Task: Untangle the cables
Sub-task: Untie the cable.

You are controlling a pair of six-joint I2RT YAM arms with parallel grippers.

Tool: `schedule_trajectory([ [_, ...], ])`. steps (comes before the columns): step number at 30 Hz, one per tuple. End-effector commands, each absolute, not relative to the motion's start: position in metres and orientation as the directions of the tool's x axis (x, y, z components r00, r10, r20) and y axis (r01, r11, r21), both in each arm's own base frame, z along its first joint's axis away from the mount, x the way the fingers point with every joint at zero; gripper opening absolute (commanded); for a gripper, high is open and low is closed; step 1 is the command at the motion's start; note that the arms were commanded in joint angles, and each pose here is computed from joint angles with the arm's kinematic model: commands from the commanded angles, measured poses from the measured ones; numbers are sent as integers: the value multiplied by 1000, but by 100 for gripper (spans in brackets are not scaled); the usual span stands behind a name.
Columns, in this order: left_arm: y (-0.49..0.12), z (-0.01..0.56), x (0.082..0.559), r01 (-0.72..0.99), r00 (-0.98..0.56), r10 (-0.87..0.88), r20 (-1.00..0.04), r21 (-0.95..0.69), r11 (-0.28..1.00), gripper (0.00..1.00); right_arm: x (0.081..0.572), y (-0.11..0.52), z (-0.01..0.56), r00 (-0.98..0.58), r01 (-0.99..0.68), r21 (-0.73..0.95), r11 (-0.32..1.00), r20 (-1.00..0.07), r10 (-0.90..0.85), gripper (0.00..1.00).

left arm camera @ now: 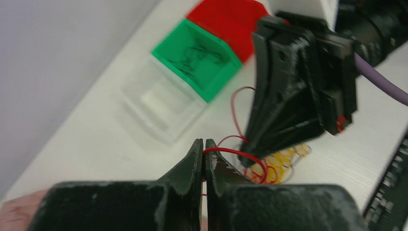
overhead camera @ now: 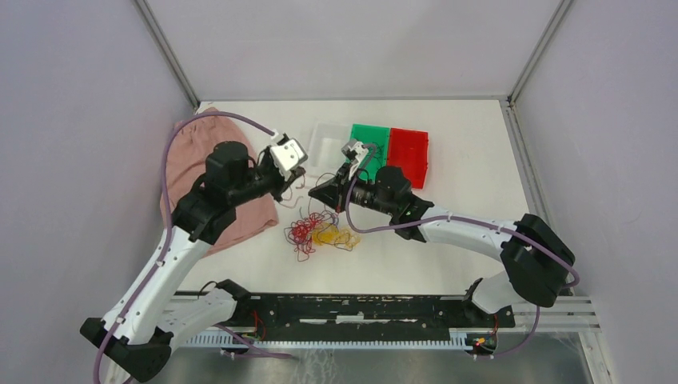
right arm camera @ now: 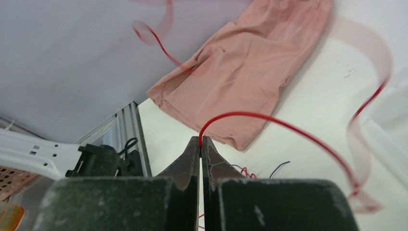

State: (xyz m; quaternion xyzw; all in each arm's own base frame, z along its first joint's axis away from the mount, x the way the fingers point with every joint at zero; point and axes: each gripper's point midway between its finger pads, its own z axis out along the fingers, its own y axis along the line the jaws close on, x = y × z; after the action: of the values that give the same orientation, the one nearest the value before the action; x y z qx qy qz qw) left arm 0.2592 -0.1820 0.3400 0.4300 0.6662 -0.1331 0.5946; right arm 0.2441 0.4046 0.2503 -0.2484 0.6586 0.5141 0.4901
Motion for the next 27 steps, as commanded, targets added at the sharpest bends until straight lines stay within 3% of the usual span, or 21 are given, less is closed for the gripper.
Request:
schedule_trajectory([
  [1, -213, 309, 209, 897, -49, 313, -948, 96, 432, 7, 240, 405, 252, -419, -823, 460, 333, -888, 191, 1],
  [8, -215, 266, 195, 922, -137, 338, -931, 5, 386, 4, 238, 397, 274, -400, -819, 463, 339, -884, 242, 1],
  [14, -216, 254, 203, 883, -196, 265, -944, -52, 466, 5, 231, 395, 292, -427, -809, 507, 298, -855, 294, 1],
  [21, -211, 261, 226, 800, -210, 138, -968, -89, 594, 18, 218, 396, 306, -448, -813, 529, 241, -835, 320, 1],
  [27, -224, 269, 214, 839, -236, 80, -968, -162, 520, 22, 210, 399, 313, -459, -815, 539, 212, -825, 330, 1],
])
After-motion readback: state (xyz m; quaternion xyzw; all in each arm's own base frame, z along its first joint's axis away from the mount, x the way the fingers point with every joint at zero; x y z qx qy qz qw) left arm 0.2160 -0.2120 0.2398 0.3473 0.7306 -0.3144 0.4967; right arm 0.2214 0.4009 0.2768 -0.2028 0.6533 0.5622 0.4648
